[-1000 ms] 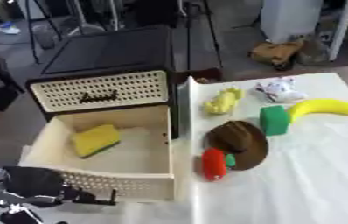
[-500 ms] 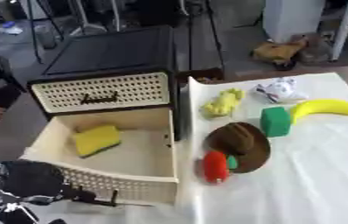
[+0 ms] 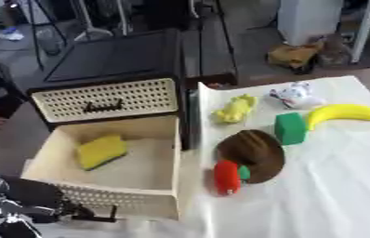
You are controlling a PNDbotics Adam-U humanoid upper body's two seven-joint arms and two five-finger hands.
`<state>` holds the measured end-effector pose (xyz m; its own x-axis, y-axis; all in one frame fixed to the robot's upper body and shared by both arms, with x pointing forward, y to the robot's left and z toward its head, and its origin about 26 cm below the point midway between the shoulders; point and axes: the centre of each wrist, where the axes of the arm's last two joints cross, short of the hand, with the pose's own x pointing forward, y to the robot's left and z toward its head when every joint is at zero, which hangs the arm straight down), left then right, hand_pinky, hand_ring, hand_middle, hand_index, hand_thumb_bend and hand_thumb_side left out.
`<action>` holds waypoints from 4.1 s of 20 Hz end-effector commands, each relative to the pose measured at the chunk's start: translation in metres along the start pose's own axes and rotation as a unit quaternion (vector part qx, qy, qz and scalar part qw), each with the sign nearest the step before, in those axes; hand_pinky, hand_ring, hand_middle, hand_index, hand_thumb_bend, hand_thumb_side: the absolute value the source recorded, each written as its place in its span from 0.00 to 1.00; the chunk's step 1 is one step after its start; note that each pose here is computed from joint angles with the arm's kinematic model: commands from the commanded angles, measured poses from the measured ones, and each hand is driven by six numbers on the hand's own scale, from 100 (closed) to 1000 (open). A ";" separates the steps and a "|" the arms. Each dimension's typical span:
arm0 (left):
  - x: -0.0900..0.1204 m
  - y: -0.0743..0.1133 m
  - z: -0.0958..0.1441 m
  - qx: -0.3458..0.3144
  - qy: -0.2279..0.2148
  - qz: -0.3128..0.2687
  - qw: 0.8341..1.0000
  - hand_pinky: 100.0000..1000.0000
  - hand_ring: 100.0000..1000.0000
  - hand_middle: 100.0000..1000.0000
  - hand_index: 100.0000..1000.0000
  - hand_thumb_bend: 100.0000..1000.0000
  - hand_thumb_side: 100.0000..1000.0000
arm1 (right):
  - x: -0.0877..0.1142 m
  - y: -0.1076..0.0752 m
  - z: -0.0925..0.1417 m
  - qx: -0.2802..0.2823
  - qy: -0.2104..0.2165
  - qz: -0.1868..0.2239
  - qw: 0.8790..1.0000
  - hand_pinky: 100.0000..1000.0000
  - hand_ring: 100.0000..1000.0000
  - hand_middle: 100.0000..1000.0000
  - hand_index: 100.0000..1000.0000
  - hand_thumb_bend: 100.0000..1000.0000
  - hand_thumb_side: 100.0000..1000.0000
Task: Pick up objects from table and place into drawer.
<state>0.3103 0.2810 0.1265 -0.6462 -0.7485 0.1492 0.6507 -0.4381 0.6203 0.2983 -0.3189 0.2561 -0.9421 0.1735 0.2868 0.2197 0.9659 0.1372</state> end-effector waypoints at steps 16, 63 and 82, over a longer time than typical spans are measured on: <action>0.004 0.000 0.012 -0.026 0.002 0.057 0.998 0.00 0.00 0.00 0.94 0.00 0.50 | 0.005 0.001 -0.006 0.007 -0.007 0.004 1.000 0.67 0.78 0.71 0.78 0.00 1.00; -0.003 0.015 -0.006 -0.032 0.015 0.114 0.993 0.00 0.00 0.00 0.81 0.00 0.51 | 0.005 -0.003 -0.002 0.019 0.016 0.029 0.999 0.67 0.78 0.70 0.78 0.00 1.00; -0.036 -0.021 -0.045 -0.106 0.067 0.043 0.991 0.00 0.00 0.00 0.74 0.00 0.49 | 0.004 0.001 -0.002 0.016 0.026 0.023 0.999 0.67 0.78 0.70 0.78 0.00 1.00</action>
<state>0.3386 0.2881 0.0801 -0.5245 -0.8439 0.1129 0.7789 -0.4221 0.4639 0.2977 -0.3195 0.2500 -0.9054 0.2096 0.3692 0.2623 0.9600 0.0981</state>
